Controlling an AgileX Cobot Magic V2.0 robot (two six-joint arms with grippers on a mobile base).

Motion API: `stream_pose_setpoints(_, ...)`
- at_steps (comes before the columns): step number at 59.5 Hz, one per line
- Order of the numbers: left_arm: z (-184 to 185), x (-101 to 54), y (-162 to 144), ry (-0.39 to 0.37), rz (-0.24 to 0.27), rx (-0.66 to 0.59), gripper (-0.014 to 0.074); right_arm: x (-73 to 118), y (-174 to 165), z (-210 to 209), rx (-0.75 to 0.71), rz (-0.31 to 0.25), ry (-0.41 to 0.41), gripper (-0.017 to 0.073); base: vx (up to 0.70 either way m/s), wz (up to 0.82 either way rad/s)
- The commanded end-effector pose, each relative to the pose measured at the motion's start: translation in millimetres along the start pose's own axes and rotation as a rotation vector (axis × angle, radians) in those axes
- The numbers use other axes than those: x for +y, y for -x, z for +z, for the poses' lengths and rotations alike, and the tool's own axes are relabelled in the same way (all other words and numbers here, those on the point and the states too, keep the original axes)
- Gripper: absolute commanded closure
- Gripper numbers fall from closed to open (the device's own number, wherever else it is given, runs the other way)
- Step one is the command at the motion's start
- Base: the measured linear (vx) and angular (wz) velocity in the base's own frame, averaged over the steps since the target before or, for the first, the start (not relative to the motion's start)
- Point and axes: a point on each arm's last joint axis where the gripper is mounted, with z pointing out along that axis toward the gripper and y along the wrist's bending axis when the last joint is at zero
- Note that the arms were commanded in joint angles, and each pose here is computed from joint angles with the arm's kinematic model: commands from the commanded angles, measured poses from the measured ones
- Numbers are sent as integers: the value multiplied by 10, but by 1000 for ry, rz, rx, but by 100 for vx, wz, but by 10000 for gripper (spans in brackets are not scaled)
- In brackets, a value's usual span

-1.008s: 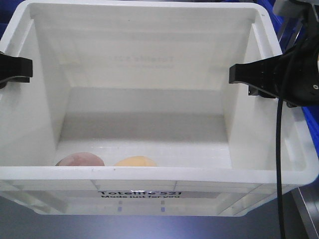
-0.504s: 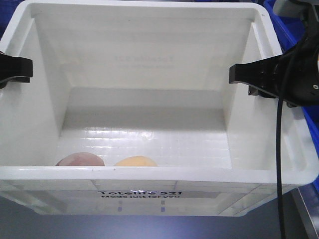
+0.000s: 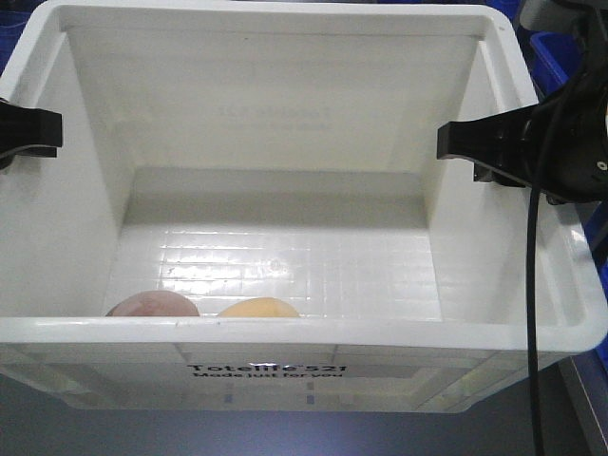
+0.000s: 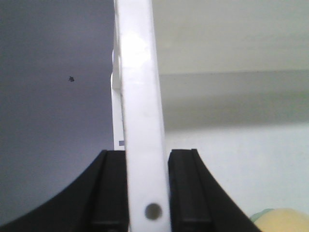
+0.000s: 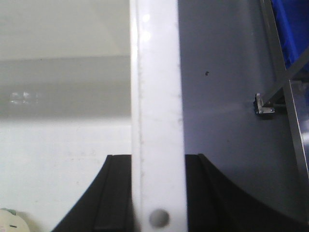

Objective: Place moving items into box and shelve
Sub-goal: 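Hold the white tote by its rims with both grippers while driving, then carry the tote with both grippers up to the blue-bin shelf rack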

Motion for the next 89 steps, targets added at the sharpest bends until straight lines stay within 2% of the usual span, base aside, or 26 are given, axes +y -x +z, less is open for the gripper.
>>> stream_pose_setpoints(1, -179, 67, 156, 47, 42, -166, 527, -151, 158, -224, -172, -11, -42, 432, 36, 4)
stream_pose_setpoints(89, -179, 67, 156, 47, 42, -166, 527, -151, 158, -224, -172, -11, -42, 432, 34, -4)
